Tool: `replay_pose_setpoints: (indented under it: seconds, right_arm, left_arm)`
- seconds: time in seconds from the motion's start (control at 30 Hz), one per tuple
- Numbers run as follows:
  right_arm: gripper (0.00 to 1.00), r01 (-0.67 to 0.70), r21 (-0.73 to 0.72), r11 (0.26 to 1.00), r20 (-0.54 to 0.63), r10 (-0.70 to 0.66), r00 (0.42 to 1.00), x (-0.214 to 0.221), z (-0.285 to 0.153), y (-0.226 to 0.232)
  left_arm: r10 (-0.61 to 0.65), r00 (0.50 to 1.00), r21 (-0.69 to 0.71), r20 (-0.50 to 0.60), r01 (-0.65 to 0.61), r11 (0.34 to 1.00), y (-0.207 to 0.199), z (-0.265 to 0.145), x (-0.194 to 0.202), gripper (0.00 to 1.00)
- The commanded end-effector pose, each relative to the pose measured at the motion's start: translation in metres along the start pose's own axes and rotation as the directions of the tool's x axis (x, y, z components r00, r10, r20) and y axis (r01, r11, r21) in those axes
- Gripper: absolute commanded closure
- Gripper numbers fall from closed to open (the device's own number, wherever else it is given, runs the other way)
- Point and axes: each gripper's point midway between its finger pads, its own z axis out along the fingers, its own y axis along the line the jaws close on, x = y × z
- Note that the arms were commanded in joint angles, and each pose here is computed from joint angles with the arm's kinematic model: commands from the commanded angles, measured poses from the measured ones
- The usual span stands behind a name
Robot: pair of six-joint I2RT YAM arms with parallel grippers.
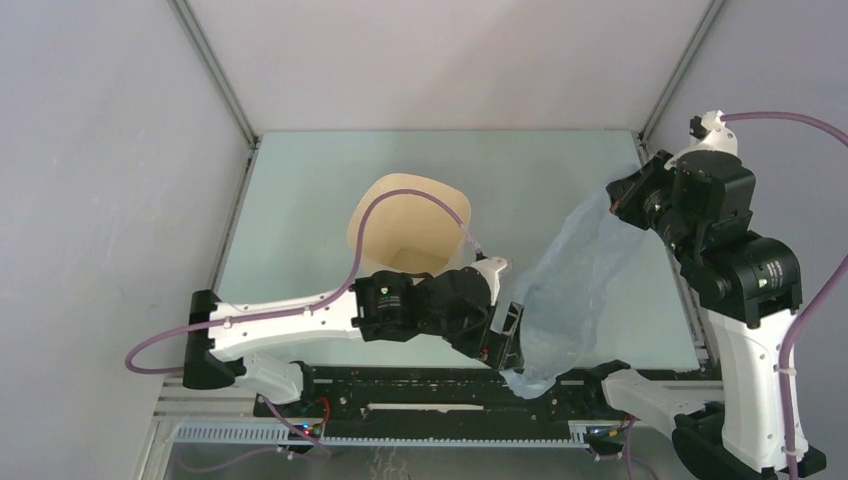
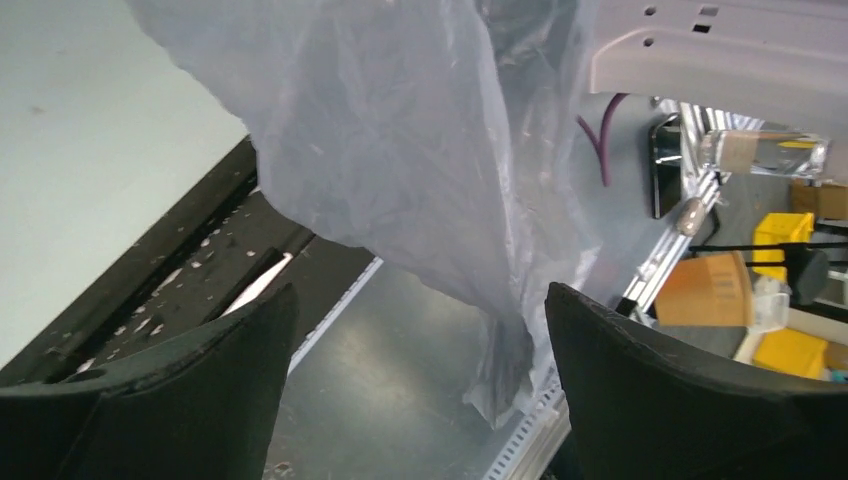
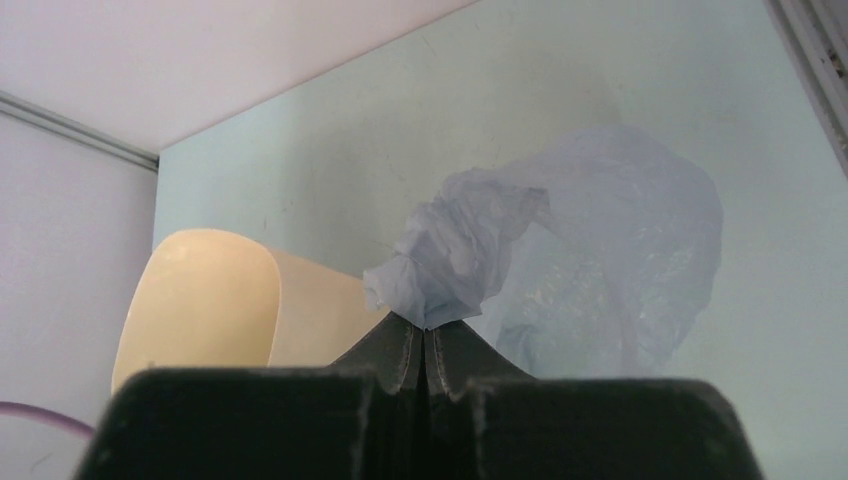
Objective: Put the trash bags into the trash bin
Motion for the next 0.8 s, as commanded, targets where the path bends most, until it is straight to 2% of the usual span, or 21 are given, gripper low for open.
replay_pose_setpoints:
  seconds: [0.0, 0.07, 0.1, 0.13, 0.27, 0.33, 0.43, 0.53, 0.6, 0.7, 0.77]
  right_arm:
    - [1.0, -0.001, -0.023, 1.0, 0.126, 0.004, 0.992, -0.027, -0.014, 0.0]
    - [1.0, 0.012, -0.027, 1.0, 0.133, -0.008, 0.991, -0.028, -0.017, 0.0]
    - [1.0, 0.018, -0.029, 0.999, 0.135, -0.014, 0.991, -0.028, -0.019, -0.001]
    - [1.0, 0.02, -0.032, 0.999, 0.139, -0.015, 0.99, -0.029, -0.022, -0.001]
    - [1.0, 0.022, -0.046, 0.999, 0.157, -0.015, 0.988, -0.028, -0.039, -0.006]
    - [1.0, 0.043, -0.049, 0.998, 0.17, -0.034, 0.985, -0.03, -0.05, -0.01]
    - [1.0, 0.116, -0.104, 0.988, 0.194, -0.094, 0.976, -0.032, -0.068, -0.007]
    - [1.0, 0.171, -0.207, 0.963, 0.244, -0.118, 0.963, -0.037, -0.091, 0.007]
    - [1.0, 0.174, -0.312, 0.934, 0.291, -0.081, 0.953, -0.045, -0.113, 0.023]
    - [1.0, 0.167, -0.543, 0.823, 0.388, 0.07, 0.919, -0.068, -0.162, 0.06]
    - [1.0, 0.14, -0.665, 0.734, 0.379, 0.169, 0.91, -0.079, -0.186, 0.082]
  left_arm:
    - [-0.045, 0.998, 0.103, -0.036, 0.048, 0.993, -0.029, 0.005, -0.002, 0.07]
    - [-0.054, 0.997, 0.081, -0.053, 0.059, 0.995, -0.026, 0.008, 0.002, 0.21]
    - [-0.056, 0.997, 0.073, -0.047, 0.059, 0.996, -0.025, 0.007, 0.001, 0.35]
    - [-0.054, 0.998, 0.066, -0.026, 0.055, 0.996, -0.023, 0.004, -0.003, 0.45]
    - [-0.007, 0.994, 0.016, 0.112, 0.005, 1.0, -0.021, -0.021, -0.041, 0.86]
    - [0.02, 0.976, -0.008, 0.219, -0.018, 1.0, -0.024, -0.046, -0.073, 0.99]
    - [0.076, 0.921, 0.016, 0.383, -0.089, 0.996, -0.044, -0.096, -0.123, 1.0]
    - [0.135, 0.824, 0.023, 0.55, -0.177, 0.984, -0.065, -0.156, -0.174, 1.0]
    - [0.168, 0.75, 0.006, 0.639, -0.223, 0.975, -0.076, -0.193, -0.202, 1.0]
    - [0.192, 0.627, -0.05, 0.755, -0.237, 0.97, -0.082, -0.247, -0.231, 1.0]
    - [0.189, 0.546, -0.074, 0.817, -0.226, 0.971, -0.081, -0.279, -0.243, 1.0]
